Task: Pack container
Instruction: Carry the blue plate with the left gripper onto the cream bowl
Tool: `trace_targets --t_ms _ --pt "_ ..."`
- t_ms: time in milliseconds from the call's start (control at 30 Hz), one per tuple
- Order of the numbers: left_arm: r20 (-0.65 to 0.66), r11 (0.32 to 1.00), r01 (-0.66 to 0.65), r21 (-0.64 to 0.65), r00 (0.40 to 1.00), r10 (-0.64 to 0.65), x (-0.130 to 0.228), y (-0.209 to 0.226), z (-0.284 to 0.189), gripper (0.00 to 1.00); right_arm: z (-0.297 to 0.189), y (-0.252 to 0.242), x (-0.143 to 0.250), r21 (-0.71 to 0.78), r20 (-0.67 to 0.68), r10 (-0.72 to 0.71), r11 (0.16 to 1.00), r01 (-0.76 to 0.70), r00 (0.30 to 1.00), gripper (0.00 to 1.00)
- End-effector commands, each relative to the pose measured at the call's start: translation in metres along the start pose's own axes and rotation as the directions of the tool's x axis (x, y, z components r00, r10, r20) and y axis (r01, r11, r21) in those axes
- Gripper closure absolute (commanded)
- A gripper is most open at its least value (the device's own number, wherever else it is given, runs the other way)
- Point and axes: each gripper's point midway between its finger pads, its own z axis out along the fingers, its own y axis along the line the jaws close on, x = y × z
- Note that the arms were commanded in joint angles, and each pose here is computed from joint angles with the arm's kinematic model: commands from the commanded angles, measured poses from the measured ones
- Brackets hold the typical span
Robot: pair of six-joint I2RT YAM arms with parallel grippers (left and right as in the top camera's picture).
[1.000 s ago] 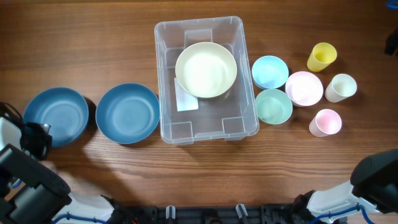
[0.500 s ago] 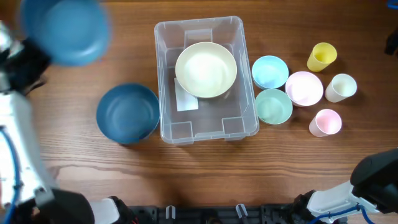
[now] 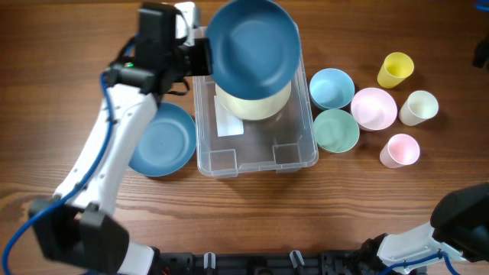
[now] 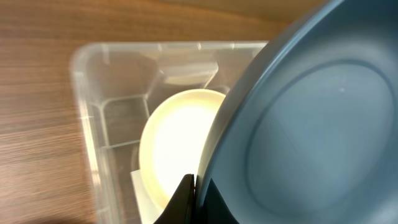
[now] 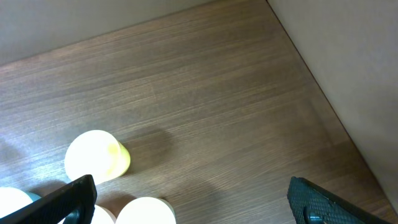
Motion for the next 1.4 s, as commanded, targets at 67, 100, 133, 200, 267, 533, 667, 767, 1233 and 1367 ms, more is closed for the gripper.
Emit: trace_targets --t_ms 67,100,133,200,267,533,667,767,1233,1367 --pt "-0.063 0.999 0.003 -0.053 0.998 -0.007 0.019 0.006 0.049 0.96 0.009 -0.002 0.007 0.008 -0.025 -0.003 1.0 0.004 1.0 0.0" --pt "-0.069 0.998 0.019 -0.066 0.997 -0.024 0.021 0.01 0.055 0.96 0.009 -0.002 0.007 0.007 -0.025 -0.004 1.0 0.004 1.0 0.0" --pt "-0.08 0.997 0.02 -0.071 0.996 -0.026 0.025 0.012 0.061 0.96 0.009 -0.002 0.007 0.007 -0.025 -0.004 1.0 0.004 1.0 0.0" --pt "-0.094 0.997 0.023 -0.076 0.995 -0.03 0.029 0.015 0.067 0.96 0.009 -0.002 0.007 0.007 -0.025 -0.003 1.0 0.004 1.0 0.0" --pt "-0.107 0.997 0.023 -0.079 0.994 -0.032 0.032 0.016 0.069 0.96 0.009 -0.001 0.007 0.007 -0.025 -0.004 1.0 0.004 1.0 0.0" --pt "-0.101 0.998 0.02 -0.054 0.995 -0.026 0.03 0.009 0.067 0.09 0.009 -0.001 0.007 0.007 -0.025 -0.004 1.0 0.004 1.0 0.0" --pt "-0.06 1.0 0.019 -0.022 0.998 -0.02 0.01 -0.003 0.052 0.14 0.009 -0.001 0.007 0.007 -0.025 -0.004 1.0 0.004 1.0 0.0" --pt "0.006 0.998 0.034 -0.043 0.999 -0.033 -0.015 -0.001 0.021 0.16 0.009 -0.001 0.007 0.007 -0.025 -0.004 1.0 0.005 1.0 0.0" --pt "-0.01 0.656 0.465 -0.595 0.812 -0.584 0.068 0.194 -0.138 0.05 0.009 -0.001 0.007 0.007 -0.025 -0.004 1.0 0.004 1.0 0.0" --pt "-0.071 0.573 0.5 -0.649 0.711 -0.7 0.116 0.218 -0.137 0.05 0.009 -0.001 0.007 0.007 -0.025 -0.004 1.0 0.004 1.0 0.0"
